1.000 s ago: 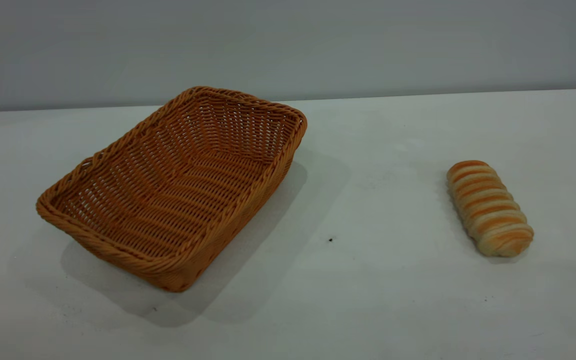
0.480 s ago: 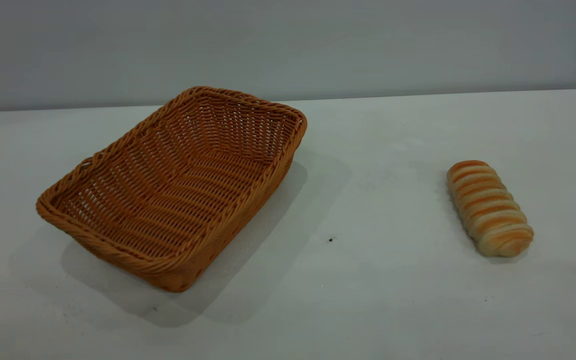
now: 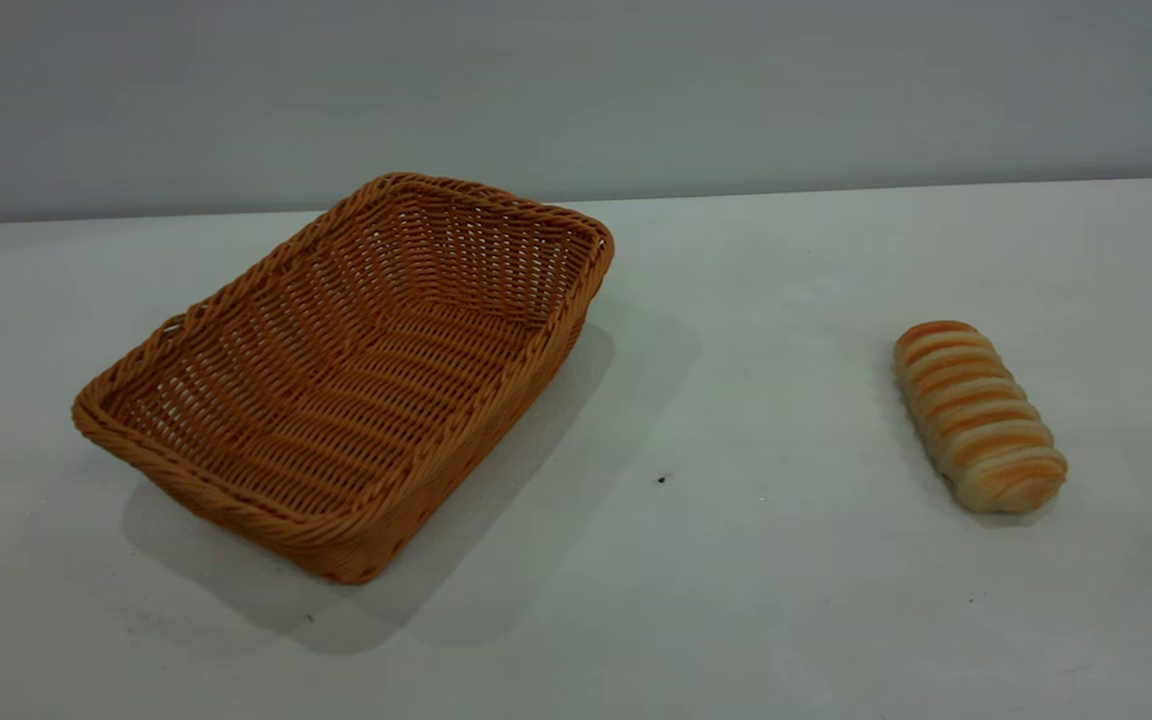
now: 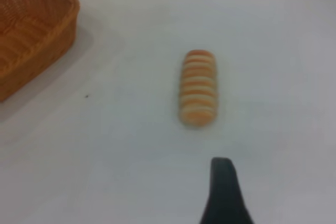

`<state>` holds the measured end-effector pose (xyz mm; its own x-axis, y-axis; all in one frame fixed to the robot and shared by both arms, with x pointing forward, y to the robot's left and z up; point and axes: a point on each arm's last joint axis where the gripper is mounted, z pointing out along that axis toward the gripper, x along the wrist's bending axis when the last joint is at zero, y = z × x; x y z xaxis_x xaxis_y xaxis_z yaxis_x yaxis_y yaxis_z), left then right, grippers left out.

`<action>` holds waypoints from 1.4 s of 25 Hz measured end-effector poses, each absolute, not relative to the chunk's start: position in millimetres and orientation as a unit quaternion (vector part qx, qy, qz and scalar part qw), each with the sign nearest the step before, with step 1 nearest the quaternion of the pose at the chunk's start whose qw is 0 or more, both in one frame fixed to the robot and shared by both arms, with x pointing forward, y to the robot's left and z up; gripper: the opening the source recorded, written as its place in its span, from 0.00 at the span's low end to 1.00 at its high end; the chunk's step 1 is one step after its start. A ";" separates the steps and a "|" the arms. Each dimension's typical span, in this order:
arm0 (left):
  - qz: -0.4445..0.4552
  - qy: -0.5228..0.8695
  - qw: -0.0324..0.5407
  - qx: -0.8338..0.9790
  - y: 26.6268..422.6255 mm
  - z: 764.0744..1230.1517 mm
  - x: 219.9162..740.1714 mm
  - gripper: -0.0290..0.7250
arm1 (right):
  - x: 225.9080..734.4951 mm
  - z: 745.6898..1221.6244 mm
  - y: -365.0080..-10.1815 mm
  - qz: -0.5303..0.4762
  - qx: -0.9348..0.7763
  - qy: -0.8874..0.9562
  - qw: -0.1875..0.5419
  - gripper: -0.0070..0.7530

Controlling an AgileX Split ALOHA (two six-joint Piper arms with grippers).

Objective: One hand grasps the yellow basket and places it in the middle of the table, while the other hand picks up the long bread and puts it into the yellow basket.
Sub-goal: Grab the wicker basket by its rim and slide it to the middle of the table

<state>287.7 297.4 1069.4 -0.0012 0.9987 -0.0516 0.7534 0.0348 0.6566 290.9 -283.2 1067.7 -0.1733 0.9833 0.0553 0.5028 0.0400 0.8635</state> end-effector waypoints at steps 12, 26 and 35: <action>0.021 0.779 0.258 0.571 285.1 1023.6 438.1 0.81 | 436.2 1043.2 -254.6 0.419 0.531 0.718 0.164 0.77; -0.078 0.889 0.198 0.405 282.6 900.7 511.8 0.81 | 511.0 1000.8 -196.9 0.444 0.474 0.753 0.105 0.77; -0.071 0.905 0.182 0.378 248.5 857.4 526.0 0.81 | 513.1 996.6 -196.6 0.441 0.478 0.753 0.102 0.77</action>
